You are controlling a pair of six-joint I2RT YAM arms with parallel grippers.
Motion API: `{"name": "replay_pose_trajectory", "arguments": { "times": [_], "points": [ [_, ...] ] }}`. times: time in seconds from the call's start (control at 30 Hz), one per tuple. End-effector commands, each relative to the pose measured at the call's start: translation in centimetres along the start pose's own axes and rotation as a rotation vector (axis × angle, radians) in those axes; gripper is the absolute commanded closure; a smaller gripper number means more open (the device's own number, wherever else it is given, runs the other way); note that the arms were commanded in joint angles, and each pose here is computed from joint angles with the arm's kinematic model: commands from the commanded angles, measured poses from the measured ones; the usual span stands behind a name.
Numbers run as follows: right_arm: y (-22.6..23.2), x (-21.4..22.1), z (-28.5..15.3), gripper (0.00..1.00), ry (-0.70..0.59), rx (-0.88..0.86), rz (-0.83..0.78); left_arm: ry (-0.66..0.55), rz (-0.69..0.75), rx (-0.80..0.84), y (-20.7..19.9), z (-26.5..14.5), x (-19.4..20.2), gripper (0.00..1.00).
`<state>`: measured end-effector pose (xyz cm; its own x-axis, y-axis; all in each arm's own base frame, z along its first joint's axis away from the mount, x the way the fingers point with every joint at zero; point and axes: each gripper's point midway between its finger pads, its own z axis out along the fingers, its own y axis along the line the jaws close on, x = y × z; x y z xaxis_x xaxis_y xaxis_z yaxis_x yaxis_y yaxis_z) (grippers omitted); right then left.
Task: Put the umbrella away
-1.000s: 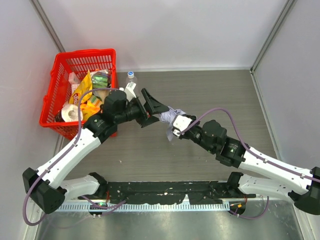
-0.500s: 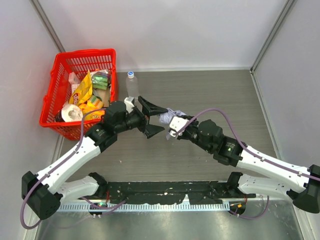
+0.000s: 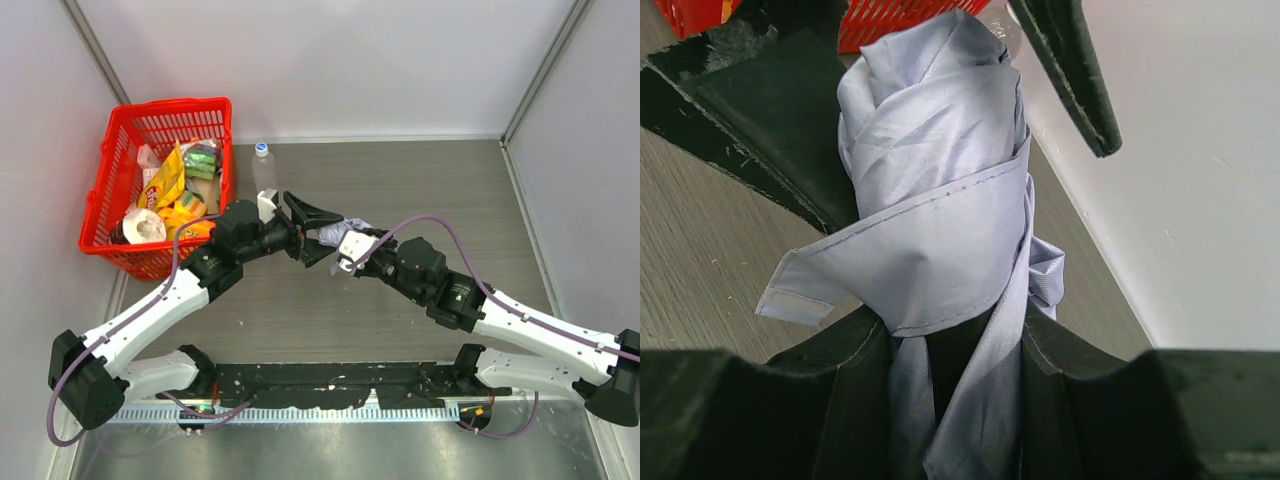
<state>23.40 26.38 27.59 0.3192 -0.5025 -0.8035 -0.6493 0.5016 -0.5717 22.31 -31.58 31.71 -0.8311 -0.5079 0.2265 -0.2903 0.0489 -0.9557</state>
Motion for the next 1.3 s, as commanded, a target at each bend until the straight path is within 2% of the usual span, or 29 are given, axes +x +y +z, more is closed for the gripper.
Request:
{"name": "replay_pose_trajectory", "arguments": {
  "times": [0.0, 0.1, 0.27, 0.3, 0.4, 0.47, 0.53, 0.57, 0.6, 0.67, 0.73, 0.87, 0.97, 1.17, 1.27],
  "points": [
    [-2.6, -5.0, -0.7, 0.99, -0.156, 0.058, 0.013, 0.025, 0.041, 0.090, -2.1, 0.3, 0.5, 0.28],
    [-2.8, -5.0, -0.8, 0.99, -0.155, 0.062, 0.014, 0.020, 0.064, 0.113, -2.4, 0.1, 0.5, 0.41],
    [-2.8, -4.8, -1.3, 0.99, -0.153, 0.068, 0.021, -0.029, 0.122, 0.150, -2.5, -0.7, 0.0, 0.51],
    [-2.8, -4.7, -1.3, 0.99, -0.150, 0.069, 0.022, -0.028, 0.149, 0.184, -3.1, -0.9, 0.2, 0.57],
    [-3.0, -4.6, -1.8, 0.99, -0.157, 0.074, 0.029, -0.011, 0.211, 0.211, -3.4, -1.1, 0.5, 1.00],
    [-3.1, -4.7, -2.2, 0.99, -0.175, 0.087, 0.034, 0.019, 0.266, 0.239, -3.7, -1.1, 1.1, 1.00],
    [-3.4, -4.5, -2.4, 0.99, -0.183, 0.110, 0.032, 0.070, 0.309, 0.271, -3.9, -1.2, 2.1, 0.98],
    [-3.2, -4.2, -2.4, 0.99, -0.184, 0.114, 0.022, 0.079, 0.338, 0.290, -4.1, -1.3, 2.3, 0.93],
    [-3.3, -4.3, -2.5, 0.99, -0.192, 0.121, 0.018, 0.085, 0.356, 0.295, -4.2, -1.4, 2.5, 0.85],
    [-3.3, -4.2, -2.4, 0.99, -0.208, 0.132, 0.007, 0.073, 0.376, 0.280, -4.0, -1.6, 2.4, 0.53],
    [-3.4, -4.2, -2.3, 0.99, -0.208, 0.138, -0.002, 0.024, 0.379, 0.252, -3.7, -2.3, 1.9, 0.30],
    [-3.4, -4.1, -2.1, 0.99, -0.197, 0.140, -0.011, -0.053, 0.367, 0.250, -4.0, -3.6, 1.0, 0.15],
    [-3.3, -4.2, -1.9, 0.99, -0.194, 0.131, -0.008, -0.062, 0.352, 0.254, -4.4, -3.7, 0.7, 0.16],
    [-3.2, -4.2, -1.7, 0.99, -0.188, 0.125, -0.014, -0.005, 0.273, 0.231, -3.7, -2.2, 0.8, 0.17],
    [-3.3, -4.2, -1.5, 0.99, -0.180, 0.125, -0.025, -0.030, 0.229, 0.210, -3.0, -1.9, 0.1, 0.25]
  ]
}}
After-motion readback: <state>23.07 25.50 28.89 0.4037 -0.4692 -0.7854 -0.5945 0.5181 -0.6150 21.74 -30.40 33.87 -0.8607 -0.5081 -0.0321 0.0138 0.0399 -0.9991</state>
